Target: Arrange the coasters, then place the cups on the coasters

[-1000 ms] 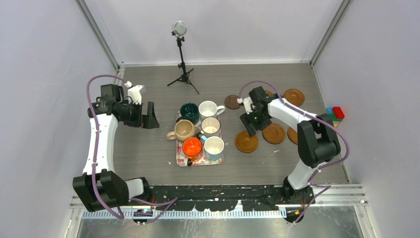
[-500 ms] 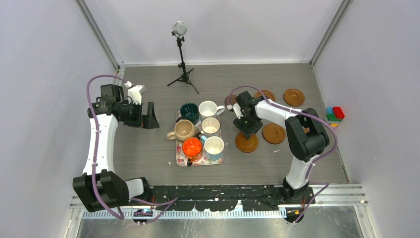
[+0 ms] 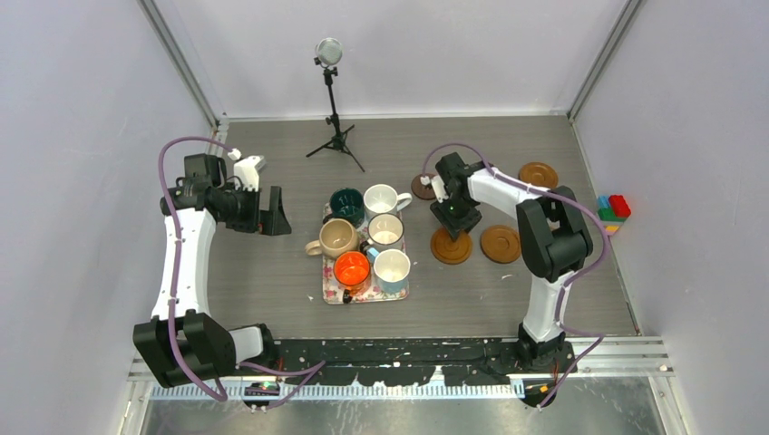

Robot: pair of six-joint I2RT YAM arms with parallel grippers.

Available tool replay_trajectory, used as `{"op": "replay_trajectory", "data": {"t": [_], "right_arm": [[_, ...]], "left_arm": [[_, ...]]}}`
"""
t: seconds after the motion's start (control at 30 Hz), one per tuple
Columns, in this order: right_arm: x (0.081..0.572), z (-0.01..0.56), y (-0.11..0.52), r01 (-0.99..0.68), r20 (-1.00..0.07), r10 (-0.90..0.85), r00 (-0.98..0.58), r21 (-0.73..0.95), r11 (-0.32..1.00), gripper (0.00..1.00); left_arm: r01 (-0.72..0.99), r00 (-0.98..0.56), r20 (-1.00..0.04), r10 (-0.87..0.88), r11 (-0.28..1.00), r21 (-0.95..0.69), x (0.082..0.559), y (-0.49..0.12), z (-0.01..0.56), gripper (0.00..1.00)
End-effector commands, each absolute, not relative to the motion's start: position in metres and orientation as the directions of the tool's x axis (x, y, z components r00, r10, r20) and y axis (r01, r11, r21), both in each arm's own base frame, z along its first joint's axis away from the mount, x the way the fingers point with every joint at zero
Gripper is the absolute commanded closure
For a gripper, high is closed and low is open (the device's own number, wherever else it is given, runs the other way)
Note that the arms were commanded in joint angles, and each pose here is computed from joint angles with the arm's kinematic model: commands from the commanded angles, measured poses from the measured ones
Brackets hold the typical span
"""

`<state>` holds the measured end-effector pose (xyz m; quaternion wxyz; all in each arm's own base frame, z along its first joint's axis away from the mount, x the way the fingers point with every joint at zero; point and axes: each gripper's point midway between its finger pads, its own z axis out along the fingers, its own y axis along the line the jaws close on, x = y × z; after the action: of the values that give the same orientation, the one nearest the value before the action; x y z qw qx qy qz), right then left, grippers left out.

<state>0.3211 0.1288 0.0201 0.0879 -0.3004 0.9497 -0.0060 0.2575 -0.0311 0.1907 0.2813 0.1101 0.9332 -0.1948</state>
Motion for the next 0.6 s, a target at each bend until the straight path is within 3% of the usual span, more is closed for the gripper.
{"op": "replay_trajectory", "data": {"t": [0.0, 0.57], "right_arm": [[0.346, 0.016, 0.148, -0.545, -0.24, -0.534, -0.811, -0.022, 0.838, 0.5], [0.334, 0.014, 0.168, -0.545, -0.228, -0.514, -0.827, 0.102, 0.832, 0.51]], "left_arm": [[0.334, -0.794, -0.598, 0.108, 0.9, -0.281, 0.261, -0.031, 0.199, 0.0], [0.325, -0.796, -0.599, 0.091, 0.899, -0.295, 0.261, -0.033, 0.2, 0.0]]}}
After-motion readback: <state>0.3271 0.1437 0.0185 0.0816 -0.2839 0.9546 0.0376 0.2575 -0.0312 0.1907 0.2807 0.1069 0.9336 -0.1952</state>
